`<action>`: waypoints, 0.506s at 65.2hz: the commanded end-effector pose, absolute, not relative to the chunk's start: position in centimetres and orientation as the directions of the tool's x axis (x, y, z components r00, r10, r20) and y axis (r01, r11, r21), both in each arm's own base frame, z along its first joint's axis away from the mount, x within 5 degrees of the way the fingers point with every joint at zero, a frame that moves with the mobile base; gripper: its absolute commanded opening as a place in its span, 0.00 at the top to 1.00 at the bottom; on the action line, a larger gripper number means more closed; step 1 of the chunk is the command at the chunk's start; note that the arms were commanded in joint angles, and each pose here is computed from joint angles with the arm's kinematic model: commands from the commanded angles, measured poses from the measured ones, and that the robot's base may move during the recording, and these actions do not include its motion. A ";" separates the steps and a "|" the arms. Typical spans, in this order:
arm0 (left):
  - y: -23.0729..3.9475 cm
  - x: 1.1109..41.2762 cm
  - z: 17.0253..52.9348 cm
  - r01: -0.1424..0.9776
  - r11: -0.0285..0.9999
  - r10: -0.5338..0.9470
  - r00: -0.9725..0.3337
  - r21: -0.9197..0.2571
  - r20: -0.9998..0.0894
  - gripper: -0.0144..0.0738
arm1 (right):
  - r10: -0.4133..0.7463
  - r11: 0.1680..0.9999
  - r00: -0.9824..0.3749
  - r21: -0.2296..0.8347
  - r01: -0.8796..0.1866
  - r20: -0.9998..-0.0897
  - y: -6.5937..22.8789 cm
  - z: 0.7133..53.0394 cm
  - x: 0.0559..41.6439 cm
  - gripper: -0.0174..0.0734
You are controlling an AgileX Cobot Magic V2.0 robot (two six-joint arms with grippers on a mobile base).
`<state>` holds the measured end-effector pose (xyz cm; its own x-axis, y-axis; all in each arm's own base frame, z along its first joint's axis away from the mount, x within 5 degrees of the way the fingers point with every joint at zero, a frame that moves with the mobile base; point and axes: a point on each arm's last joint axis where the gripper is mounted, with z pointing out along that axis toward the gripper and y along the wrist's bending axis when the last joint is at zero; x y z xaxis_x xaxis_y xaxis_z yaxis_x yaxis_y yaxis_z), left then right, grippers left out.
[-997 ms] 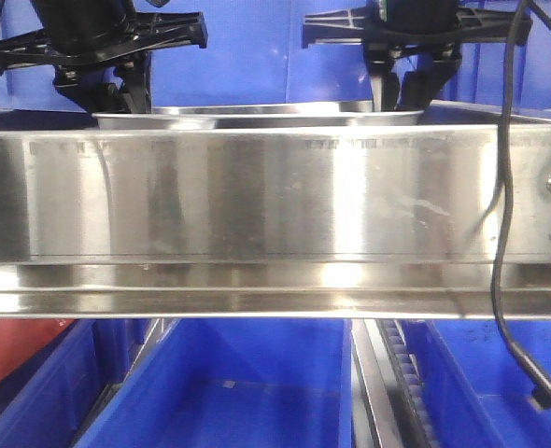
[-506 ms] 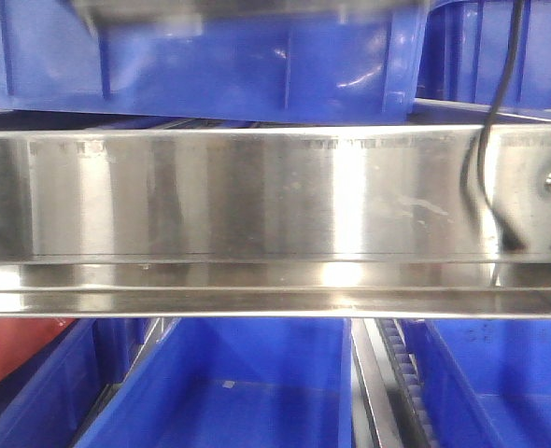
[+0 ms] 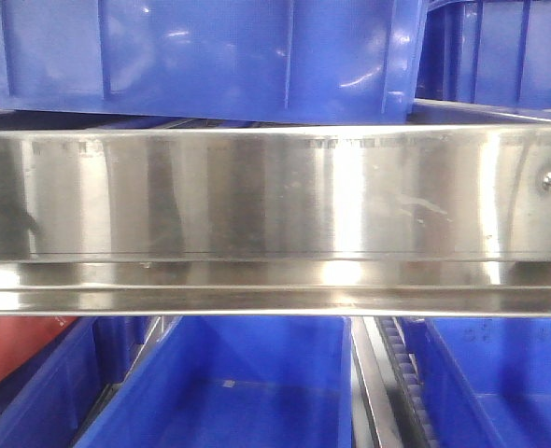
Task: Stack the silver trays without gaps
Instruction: 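Lift the tray with both grippers and pull it off the shelf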
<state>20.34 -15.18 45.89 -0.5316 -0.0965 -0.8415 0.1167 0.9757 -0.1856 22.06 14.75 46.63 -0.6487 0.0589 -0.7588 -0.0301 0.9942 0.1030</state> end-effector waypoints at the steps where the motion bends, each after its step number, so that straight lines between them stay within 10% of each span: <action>1: -15.7 19.6 46.6 0.140 0.974 -0.087 -0.497 -0.179 -0.863 0.86 | 0.058 0.995 -0.605 0.097 -0.032 -0.794 13.9 47.3 21.5 0.82; 33: -17.8 20.7 46.0 0.156 0.974 -0.059 -0.523 -0.164 -0.850 0.86 | 0.044 0.991 -0.562 0.108 -0.083 -0.826 13.9 45.3 21.3 0.82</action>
<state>20.52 -16.93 45.94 -0.5354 -0.0787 -0.8409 0.1088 0.9809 -0.1611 21.19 13.79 44.59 -0.6192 0.0453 -0.7839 -0.0400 0.9952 0.0891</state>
